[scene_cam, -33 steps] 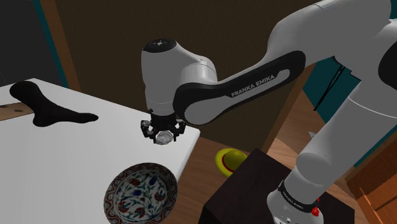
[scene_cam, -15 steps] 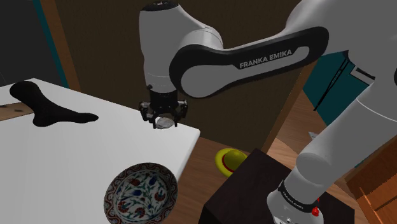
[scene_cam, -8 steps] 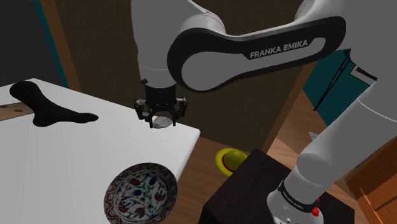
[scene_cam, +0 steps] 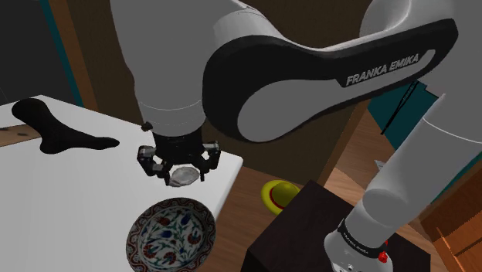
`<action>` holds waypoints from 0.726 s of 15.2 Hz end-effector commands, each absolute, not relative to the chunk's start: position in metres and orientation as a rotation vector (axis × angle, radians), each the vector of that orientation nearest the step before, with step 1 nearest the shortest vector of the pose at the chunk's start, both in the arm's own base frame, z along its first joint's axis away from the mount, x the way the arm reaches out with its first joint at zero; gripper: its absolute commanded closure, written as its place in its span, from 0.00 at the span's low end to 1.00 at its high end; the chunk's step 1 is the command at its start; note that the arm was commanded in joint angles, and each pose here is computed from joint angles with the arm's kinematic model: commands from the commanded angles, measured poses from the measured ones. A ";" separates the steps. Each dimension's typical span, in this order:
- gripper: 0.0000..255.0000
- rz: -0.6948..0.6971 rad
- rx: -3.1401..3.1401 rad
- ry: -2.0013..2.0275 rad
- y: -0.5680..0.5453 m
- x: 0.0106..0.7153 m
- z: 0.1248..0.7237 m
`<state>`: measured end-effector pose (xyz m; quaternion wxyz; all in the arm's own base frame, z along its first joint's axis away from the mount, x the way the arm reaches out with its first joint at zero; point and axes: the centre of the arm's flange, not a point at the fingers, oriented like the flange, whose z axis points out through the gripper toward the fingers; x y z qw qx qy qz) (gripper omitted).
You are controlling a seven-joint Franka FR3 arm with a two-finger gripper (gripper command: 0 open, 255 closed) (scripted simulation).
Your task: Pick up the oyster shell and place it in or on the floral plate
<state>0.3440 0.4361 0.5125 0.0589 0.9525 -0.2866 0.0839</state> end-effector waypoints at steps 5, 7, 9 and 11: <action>1.00 0.255 2.884 -0.873 0.492 0.296 0.510; 1.00 0.255 2.884 -0.873 0.492 0.296 0.499; 1.00 0.255 2.884 -0.873 0.492 0.296 0.489; 1.00 0.255 2.884 -0.873 0.492 0.296 0.478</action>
